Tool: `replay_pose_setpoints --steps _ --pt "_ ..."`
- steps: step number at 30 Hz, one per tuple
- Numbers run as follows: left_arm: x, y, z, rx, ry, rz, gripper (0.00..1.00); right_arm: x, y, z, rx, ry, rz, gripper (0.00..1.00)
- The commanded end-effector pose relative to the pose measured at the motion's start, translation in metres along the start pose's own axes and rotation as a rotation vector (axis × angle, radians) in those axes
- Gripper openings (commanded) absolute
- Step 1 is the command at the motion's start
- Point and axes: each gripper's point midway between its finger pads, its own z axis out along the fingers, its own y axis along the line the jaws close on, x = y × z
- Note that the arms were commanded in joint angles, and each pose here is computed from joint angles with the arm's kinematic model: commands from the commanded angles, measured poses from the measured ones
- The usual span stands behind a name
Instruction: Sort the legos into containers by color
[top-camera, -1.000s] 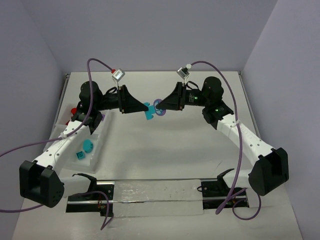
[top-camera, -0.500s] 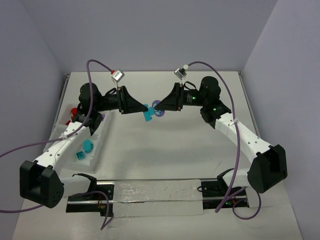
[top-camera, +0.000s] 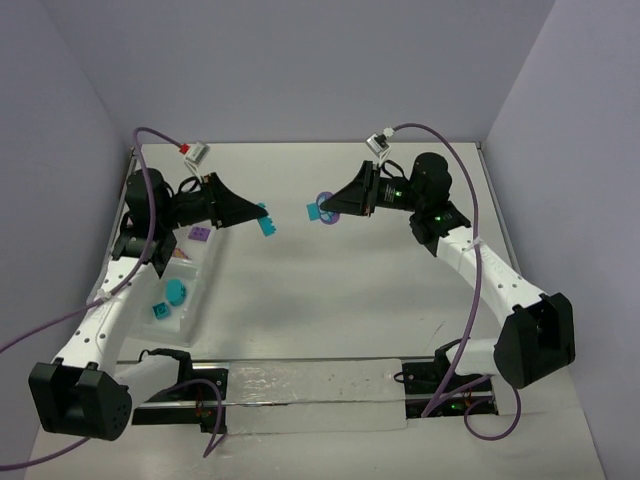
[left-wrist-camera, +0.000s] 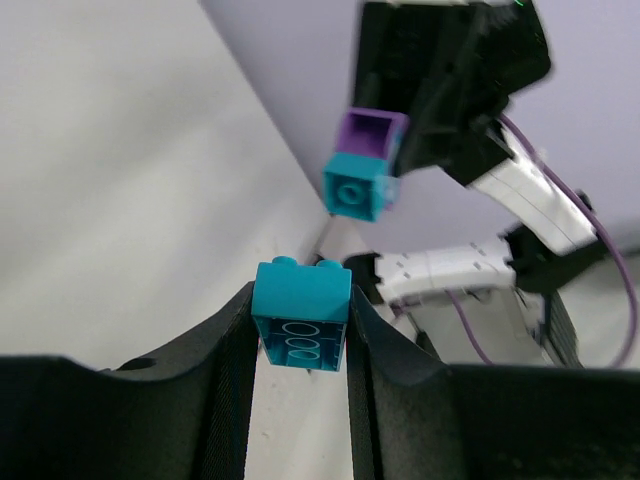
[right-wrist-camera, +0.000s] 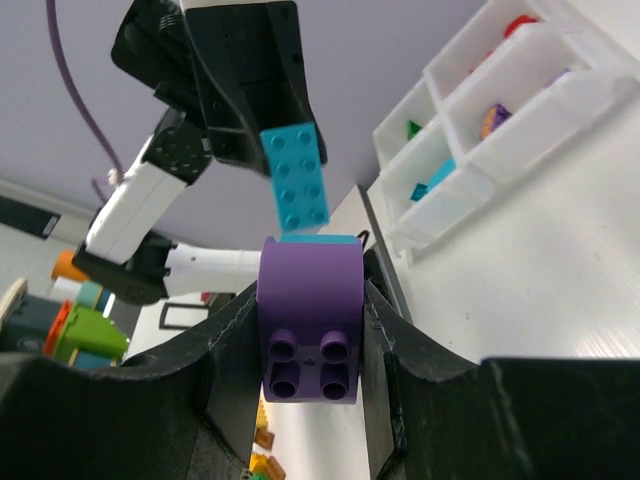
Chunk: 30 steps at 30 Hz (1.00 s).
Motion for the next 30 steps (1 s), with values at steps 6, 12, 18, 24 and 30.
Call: replay_pose_setpoints --steps 6,12,18,24,30 --pt "-0.008 0.143 -0.132 -1.106 -0.339 -0.299 0.00 -0.005 -0.005 -0.015 0.130 -0.024 -0.086 0.00" --pt "0.038 0.168 -0.239 -1.614 -0.497 -0.429 0.00 -0.008 -0.002 -0.015 0.122 -0.026 -0.087 0.00" --pt "0.058 0.185 -0.266 -1.733 -0.532 -0.499 0.00 -0.005 -0.004 -0.014 0.117 -0.026 -0.062 0.00" --pt "0.059 0.202 -0.255 -1.680 -0.480 -0.512 0.05 0.000 -0.001 -0.018 0.111 -0.040 -0.068 0.00" --pt "0.061 0.210 -0.247 -1.651 -0.454 -0.533 0.58 0.002 -0.001 -0.021 0.120 -0.039 -0.085 0.00"
